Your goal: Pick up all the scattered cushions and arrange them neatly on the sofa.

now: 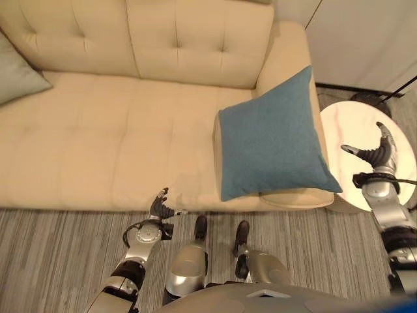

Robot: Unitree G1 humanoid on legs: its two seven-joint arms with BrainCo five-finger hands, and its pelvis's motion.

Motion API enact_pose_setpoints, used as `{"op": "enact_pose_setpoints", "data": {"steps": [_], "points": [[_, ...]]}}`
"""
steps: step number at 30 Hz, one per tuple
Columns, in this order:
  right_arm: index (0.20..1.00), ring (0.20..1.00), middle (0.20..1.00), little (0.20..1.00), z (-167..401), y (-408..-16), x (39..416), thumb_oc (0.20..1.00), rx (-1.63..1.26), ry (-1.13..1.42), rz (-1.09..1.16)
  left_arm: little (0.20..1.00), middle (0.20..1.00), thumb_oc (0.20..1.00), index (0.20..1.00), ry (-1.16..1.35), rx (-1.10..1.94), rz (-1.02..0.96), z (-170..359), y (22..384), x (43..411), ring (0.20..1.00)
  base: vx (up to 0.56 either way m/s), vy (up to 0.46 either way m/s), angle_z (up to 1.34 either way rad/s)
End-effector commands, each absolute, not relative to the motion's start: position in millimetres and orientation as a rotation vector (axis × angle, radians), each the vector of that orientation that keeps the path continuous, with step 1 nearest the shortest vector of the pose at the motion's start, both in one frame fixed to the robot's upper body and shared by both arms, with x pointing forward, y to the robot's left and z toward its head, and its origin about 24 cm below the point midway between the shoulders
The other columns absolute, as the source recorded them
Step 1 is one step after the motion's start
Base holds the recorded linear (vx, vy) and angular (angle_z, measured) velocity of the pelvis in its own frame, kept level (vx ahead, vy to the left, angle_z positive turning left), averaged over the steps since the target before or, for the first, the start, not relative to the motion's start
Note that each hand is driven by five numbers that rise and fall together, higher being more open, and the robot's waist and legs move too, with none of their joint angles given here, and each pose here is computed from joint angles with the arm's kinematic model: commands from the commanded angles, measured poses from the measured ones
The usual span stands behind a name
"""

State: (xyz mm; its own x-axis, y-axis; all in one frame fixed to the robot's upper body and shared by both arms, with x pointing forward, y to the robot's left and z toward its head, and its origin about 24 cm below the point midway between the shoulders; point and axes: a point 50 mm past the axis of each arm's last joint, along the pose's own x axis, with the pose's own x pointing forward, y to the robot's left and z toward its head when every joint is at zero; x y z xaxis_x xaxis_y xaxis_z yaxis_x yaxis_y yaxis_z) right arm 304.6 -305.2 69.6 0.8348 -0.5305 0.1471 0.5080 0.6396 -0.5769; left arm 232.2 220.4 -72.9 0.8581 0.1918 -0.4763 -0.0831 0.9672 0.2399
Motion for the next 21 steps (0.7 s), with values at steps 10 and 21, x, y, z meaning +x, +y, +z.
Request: {"op": "enact_pose_setpoints", "data": {"steps": [10,21], "points": [[1.000,1.000,1.000,1.000,66.2,-234.7,325.8,1.000,-0.152,-0.065,-0.556,1.000,1.000,1.000,1.000,0.361,0.112,0.127,-47.8,178.9,266.1,1.000,-0.03,-0.015,0.07],[1.000,1.000,1.000,1.000,67.5,-233.3,336.6,1.000,-0.415,-0.028,-0.446,1.000,1.000,1.000,1.000,0.080,-0.057,0.127,27.9,157.7,326.3,1.000,-0.01,-0.008,0.04]]}}
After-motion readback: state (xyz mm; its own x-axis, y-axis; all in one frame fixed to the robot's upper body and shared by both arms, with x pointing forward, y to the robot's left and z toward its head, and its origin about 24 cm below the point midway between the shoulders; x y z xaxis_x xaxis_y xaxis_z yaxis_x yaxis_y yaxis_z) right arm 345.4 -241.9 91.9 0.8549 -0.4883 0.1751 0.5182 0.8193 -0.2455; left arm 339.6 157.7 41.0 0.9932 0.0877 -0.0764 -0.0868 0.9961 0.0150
